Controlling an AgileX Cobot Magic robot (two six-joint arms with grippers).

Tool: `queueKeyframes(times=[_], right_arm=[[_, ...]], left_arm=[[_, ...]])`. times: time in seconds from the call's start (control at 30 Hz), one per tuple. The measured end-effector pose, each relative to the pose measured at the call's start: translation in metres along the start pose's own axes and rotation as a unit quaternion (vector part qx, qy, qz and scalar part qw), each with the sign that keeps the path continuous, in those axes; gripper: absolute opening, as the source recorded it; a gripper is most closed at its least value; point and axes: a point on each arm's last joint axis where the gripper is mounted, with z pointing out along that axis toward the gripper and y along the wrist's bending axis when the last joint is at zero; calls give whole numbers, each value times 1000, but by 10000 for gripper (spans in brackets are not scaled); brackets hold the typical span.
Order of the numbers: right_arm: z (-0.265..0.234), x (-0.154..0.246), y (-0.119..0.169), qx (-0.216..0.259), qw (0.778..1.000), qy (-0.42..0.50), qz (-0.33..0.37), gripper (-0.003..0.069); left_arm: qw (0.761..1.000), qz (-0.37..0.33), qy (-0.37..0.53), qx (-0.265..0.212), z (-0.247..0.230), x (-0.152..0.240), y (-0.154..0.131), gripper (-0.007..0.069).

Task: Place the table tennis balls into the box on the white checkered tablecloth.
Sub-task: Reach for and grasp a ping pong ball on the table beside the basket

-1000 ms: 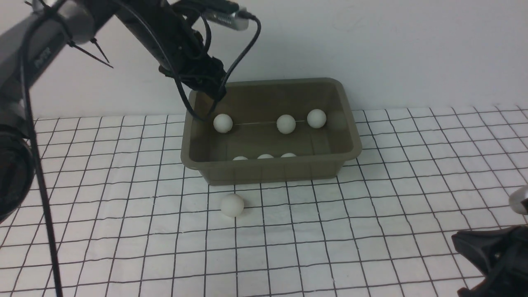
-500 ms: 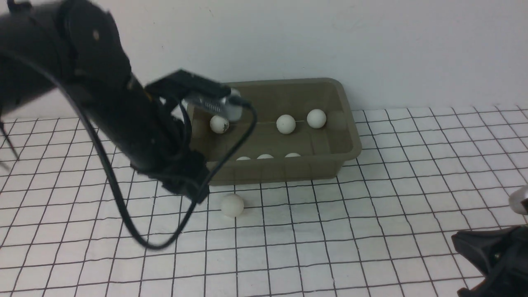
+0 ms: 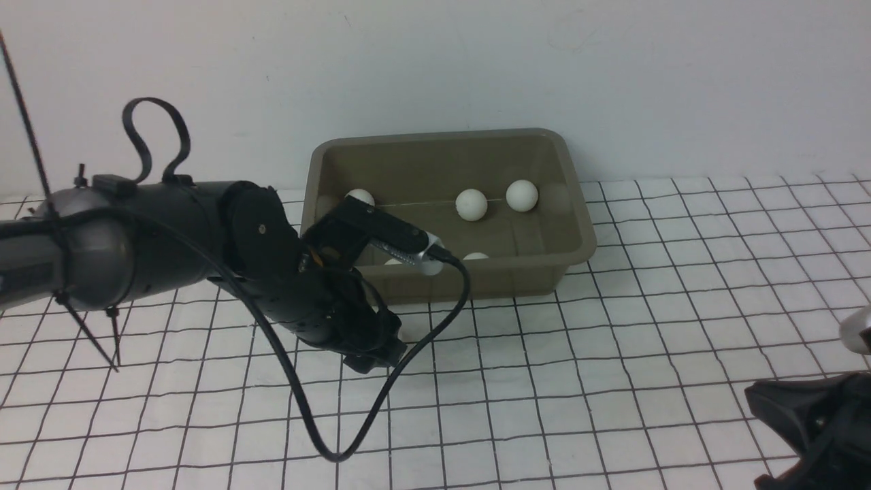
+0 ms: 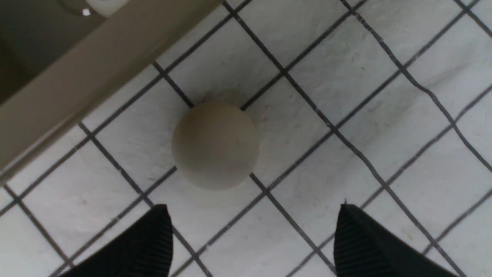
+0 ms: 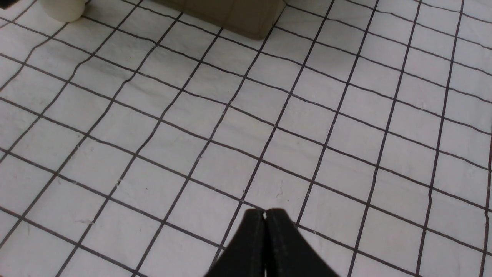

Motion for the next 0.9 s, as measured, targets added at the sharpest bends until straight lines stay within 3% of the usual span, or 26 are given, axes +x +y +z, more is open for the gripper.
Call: queueKeyframes(times=[0.33,0.73,0.9], right_arm=[[0,0,0,0,1000,0,0,-18],[0,0,0,0,1000,0,0,-18],[0,0,0,0,1000,0,0,-18]], left_arm=[[1000,3,-8,-4,28,-23,8,513],[1000,10,23,-6,53,-16,12,513],[999,6,31,-6,60,-13,13,464]])
